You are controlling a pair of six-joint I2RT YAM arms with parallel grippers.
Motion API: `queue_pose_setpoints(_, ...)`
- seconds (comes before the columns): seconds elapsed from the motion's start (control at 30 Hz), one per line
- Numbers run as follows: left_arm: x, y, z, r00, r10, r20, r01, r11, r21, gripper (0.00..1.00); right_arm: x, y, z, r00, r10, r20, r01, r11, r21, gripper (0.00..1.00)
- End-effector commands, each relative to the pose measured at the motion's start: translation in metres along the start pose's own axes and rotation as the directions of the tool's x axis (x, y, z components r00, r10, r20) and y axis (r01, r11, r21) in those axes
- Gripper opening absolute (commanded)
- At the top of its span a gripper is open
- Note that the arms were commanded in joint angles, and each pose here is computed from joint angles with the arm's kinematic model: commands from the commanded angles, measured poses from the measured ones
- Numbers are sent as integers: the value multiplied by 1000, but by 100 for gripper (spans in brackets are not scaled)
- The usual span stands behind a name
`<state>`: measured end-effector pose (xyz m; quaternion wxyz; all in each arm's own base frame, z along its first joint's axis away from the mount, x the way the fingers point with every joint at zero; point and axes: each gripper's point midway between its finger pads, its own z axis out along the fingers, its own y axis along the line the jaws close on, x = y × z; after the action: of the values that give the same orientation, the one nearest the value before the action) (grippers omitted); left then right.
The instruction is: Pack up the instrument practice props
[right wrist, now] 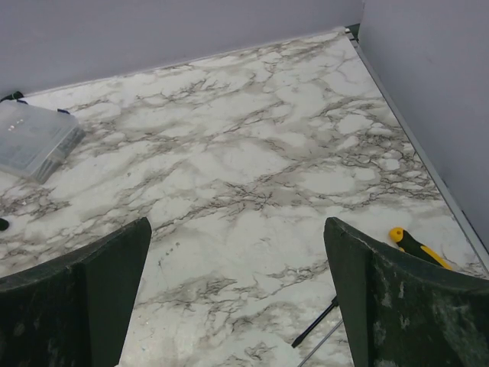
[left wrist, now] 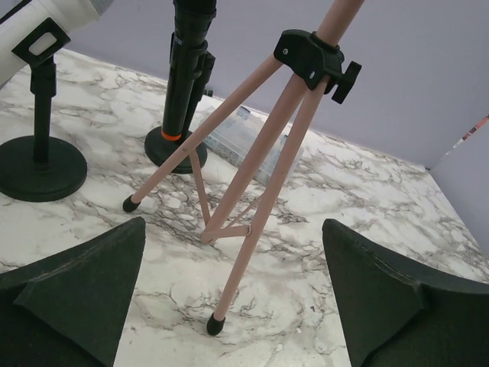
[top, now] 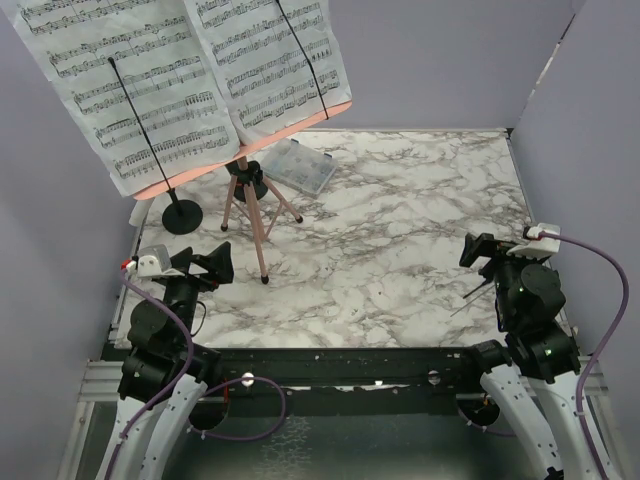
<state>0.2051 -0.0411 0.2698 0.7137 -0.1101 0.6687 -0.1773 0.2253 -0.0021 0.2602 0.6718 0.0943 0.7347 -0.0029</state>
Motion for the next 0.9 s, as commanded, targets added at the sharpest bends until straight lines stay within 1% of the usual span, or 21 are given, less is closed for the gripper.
queue_pose_setpoints(0.0,4,1,3,1000,-2,-7,2,1000,-4,99,-5,-2,-3,1000,-16,-10,16,1000,7,100)
queue_pose_setpoints(0.1,0,-4,4,1000,-14,4,14,1000,12,99,-4,3,-3,1000,-22,-11,22,999,-24,100)
queue_pose_setpoints(0.23,-3,-19,12,998,-51,22,49,996,79,99,-3,18,0,999,-24,-31,21,995,-98,100)
queue_pose_setpoints(0.4,-3,-33,29,997,-69,36,64,989,135,99,-4,51,10,999,1,-43,-11,970,-241,100)
queue_pose_setpoints(0.53,-5,-43,43,998,-41,57,31,984,175,99,-8,76,23,998,29,-49,-43,944,-328,100)
queue_pose_setpoints(0.7,-11,-59,58,992,13,128,-46,966,256,99,-6,105,36,997,-16,-70,-17,894,-447,100)
queue_pose_setpoints(0.87,-28,-69,69,969,92,230,-157,946,283,99,-5,112,40,997,-47,-64,11,877,-480,100)
